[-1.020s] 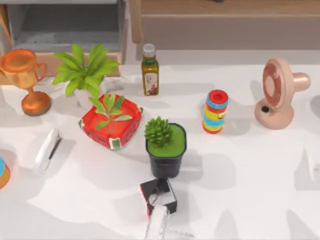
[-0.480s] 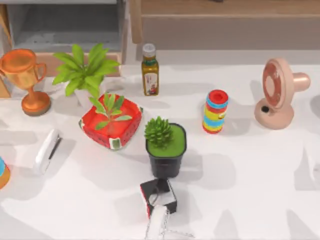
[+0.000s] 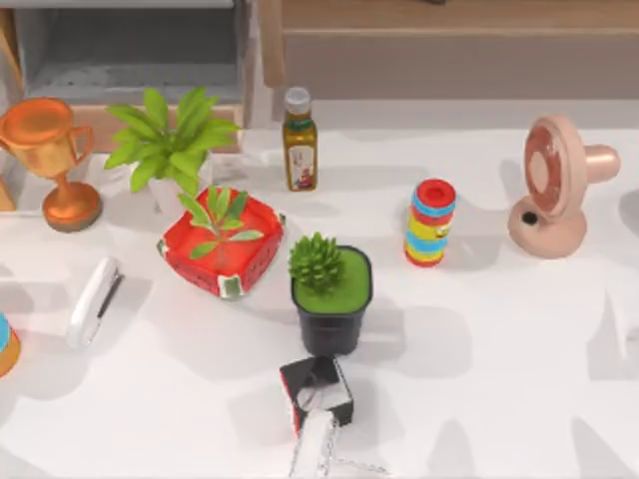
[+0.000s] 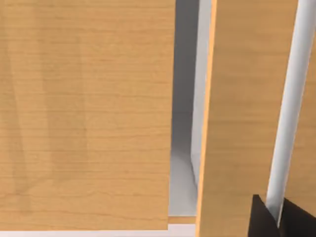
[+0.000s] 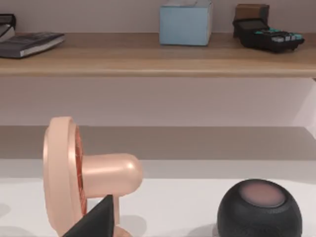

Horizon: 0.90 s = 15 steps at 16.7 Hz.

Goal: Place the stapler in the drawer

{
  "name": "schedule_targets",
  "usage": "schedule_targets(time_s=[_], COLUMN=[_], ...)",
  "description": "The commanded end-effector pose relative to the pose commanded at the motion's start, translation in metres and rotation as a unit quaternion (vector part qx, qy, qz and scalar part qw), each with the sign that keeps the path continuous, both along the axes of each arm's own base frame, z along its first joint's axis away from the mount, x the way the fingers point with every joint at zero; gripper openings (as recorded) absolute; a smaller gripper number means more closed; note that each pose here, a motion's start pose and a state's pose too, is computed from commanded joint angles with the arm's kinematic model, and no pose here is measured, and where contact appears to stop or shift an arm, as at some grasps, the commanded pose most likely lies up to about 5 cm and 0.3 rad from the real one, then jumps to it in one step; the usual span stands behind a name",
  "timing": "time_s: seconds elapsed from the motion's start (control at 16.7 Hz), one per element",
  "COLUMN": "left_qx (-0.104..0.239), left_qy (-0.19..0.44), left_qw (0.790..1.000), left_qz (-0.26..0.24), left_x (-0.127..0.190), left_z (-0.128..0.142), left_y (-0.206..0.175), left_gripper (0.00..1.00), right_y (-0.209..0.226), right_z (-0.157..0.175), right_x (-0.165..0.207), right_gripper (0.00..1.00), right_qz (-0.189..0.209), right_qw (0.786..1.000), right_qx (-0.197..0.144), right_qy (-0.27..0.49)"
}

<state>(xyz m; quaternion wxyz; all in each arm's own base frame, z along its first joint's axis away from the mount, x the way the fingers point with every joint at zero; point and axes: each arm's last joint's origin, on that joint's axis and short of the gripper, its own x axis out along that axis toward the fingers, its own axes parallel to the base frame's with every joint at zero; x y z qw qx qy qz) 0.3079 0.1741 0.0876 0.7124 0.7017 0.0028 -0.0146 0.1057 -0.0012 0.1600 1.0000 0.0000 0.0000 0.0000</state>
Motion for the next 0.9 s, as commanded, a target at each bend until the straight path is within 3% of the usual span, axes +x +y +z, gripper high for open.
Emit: schedule_targets(time_s=[0.54, 0.84, 0.9], left_qx=[-0.001, 0.000, 0.000], left_qy=[0.001, 0.000, 0.000], left_qw=[1.000, 1.000, 1.000], left_qz=[-0.001, 0.000, 0.000], left_x=[-0.058, -0.063, -0.063], left_z=[-0.001, 0.000, 0.000], left_y=[0.001, 0.001, 0.001], left_gripper=[0.00, 0.00, 0.08], right_y=[0.000, 0.000, 0.000], right_z=[0.000, 0.000, 0.000], right_x=[0.000, 0.000, 0.000], right_gripper=[1.00, 1.00, 1.00], right_qz=[0.000, 0.000, 0.000], right_qw=[1.000, 1.000, 1.000], right_qx=[0.000, 0.000, 0.000], right_qy=[0.000, 0.000, 0.000])
